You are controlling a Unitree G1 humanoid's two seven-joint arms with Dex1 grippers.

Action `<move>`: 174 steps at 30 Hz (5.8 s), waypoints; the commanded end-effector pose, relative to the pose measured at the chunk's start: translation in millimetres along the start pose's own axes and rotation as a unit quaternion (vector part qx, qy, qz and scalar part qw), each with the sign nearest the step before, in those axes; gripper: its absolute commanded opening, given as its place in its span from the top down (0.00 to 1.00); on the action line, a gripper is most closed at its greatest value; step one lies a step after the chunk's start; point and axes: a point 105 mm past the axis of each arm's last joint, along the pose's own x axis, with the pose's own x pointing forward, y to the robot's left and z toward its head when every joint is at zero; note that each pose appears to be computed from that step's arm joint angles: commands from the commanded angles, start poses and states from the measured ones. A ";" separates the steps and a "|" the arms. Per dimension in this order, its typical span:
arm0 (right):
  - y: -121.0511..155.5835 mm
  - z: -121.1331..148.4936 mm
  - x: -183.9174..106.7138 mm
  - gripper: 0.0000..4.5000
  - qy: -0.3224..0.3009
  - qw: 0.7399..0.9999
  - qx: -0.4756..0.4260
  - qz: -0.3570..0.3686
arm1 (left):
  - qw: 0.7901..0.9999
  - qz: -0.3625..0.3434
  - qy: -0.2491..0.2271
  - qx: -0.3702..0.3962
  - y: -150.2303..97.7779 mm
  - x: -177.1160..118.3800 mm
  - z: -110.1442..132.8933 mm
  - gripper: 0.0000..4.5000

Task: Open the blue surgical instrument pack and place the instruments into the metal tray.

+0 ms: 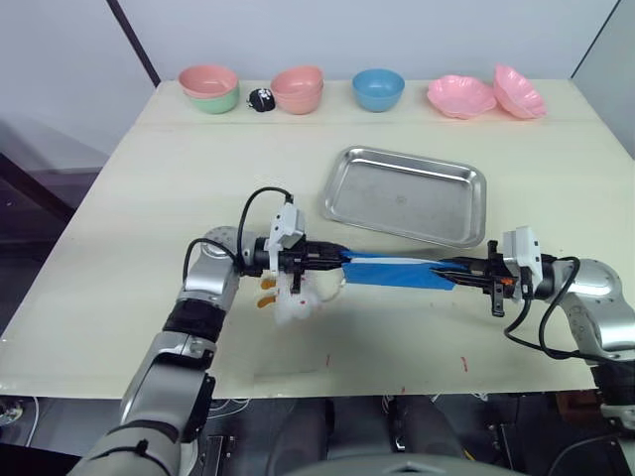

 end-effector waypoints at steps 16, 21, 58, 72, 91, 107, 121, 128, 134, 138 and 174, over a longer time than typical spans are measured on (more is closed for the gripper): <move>-6.1 36.2 -15.3 0.11 -0.031 0.999 0.039 -0.016 | 1.000 0.000 -0.010 0.009 -0.1 -2.0 6.2 1.00; -6.3 68.3 -18.4 0.01 -0.099 0.991 0.086 -0.019 | 1.000 0.000 -0.008 0.009 1.1 2.3 3.3 1.00; 74.3 -63.0 -16.6 0.99 0.113 0.972 0.201 0.038 | 0.988 0.037 0.151 0.002 45.3 40.1 -38.7 1.00; 77.6 -48.6 -14.8 0.99 0.095 0.975 0.191 0.052 | 0.988 -0.012 0.150 -0.026 31.7 44.9 -45.8 1.00; 75.7 -56.5 -21.8 1.00 0.115 0.976 0.181 0.047 | 0.989 0.032 0.141 -0.024 42.2 27.7 -41.8 0.79; 76.0 -41.4 -28.4 0.77 0.096 0.977 0.182 0.060 | 0.994 0.074 0.074 -0.018 55.2 6.8 -15.5 0.00; 32.8 -10.9 -28.8 0.01 0.033 0.997 0.064 -0.023 | 0.996 -0.028 0.034 0.078 14.3 -20.0 20.5 0.00; 16.1 -27.1 -21.9 0.01 0.023 0.998 0.005 -0.064 | 0.992 -0.064 0.058 0.093 -6.6 -26.5 34.6 0.00; 17.9 -42.4 -13.8 0.01 0.025 0.998 0.015 -0.061 | 0.990 -0.079 0.064 0.095 -13.8 -27.7 45.2 0.00; 16.2 -50.3 -10.1 0.01 0.028 0.997 0.025 -0.064 | 0.989 -0.091 0.066 0.098 -19.2 -26.1 48.4 0.00; 32.4 -97.7 -6.8 0.00 0.107 0.986 0.120 -0.033 | 0.992 -0.068 0.052 0.093 24.3 15.5 43.1 0.13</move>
